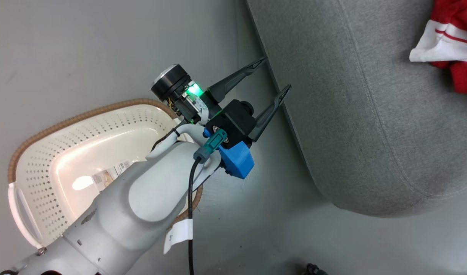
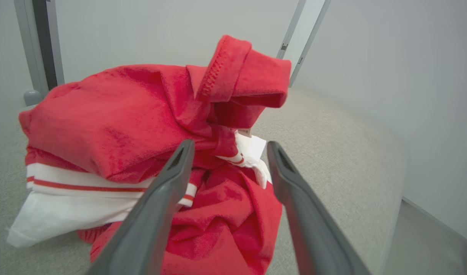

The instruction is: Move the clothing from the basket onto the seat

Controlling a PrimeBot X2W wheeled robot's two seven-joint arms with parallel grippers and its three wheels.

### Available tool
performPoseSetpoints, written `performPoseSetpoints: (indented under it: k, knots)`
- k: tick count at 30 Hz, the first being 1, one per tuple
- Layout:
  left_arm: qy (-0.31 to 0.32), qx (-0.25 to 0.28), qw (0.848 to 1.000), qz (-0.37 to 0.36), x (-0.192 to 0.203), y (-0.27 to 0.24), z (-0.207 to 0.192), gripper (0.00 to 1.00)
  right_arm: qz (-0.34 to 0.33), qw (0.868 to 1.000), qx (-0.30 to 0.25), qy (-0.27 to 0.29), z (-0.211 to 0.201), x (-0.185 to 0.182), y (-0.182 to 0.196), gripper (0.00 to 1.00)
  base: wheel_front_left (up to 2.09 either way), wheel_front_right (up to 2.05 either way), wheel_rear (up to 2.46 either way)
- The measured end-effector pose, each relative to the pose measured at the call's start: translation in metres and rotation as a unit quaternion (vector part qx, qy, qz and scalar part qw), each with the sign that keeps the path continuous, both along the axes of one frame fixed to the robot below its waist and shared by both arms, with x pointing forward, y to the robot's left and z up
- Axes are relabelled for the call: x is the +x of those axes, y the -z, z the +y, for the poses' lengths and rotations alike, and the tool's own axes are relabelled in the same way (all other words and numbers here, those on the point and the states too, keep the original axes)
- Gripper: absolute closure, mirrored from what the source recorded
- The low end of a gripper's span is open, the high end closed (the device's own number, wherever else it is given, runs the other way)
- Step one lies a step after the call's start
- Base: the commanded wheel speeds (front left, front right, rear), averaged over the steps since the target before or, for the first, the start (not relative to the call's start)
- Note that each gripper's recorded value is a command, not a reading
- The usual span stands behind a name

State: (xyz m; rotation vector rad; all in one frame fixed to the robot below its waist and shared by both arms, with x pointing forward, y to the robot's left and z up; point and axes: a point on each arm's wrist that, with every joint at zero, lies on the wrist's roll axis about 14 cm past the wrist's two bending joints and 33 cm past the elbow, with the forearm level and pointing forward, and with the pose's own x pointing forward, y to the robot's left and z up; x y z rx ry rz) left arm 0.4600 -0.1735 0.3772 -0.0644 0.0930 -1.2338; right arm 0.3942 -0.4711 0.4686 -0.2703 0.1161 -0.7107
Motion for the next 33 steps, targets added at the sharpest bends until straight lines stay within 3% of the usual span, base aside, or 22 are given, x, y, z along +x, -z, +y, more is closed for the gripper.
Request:
performPoseSetpoints:
  k: [6,14,23,33]
  knots:
    - [-0.042,-0.007,0.999,-0.008,0.003,-0.032,0.01,0.0,-0.026,0.999,-0.004,-0.032,0.021,-0.01,-0.024,0.0,0.0,0.0,0.0]
    - [-0.14,-0.04,0.989,-0.032,0.017,-0.09,0.049,0.0,-0.086,0.987,-0.008,-0.133,0.076,0.019,-0.065,0.0,0.0,0.0,0.0]
    - [-0.282,-0.054,0.956,-0.06,0.033,-0.13,0.137,0.0,-0.123,0.958,0.024,-0.259,0.163,0.056,-0.08,0.0,0.0,0.0,0.0]
    - [-0.403,-0.046,0.911,-0.077,0.014,-0.147,0.229,0.0,-0.152,0.922,0.062,-0.35,0.24,0.067,-0.096,0.0,0.0,0.0,0.0]
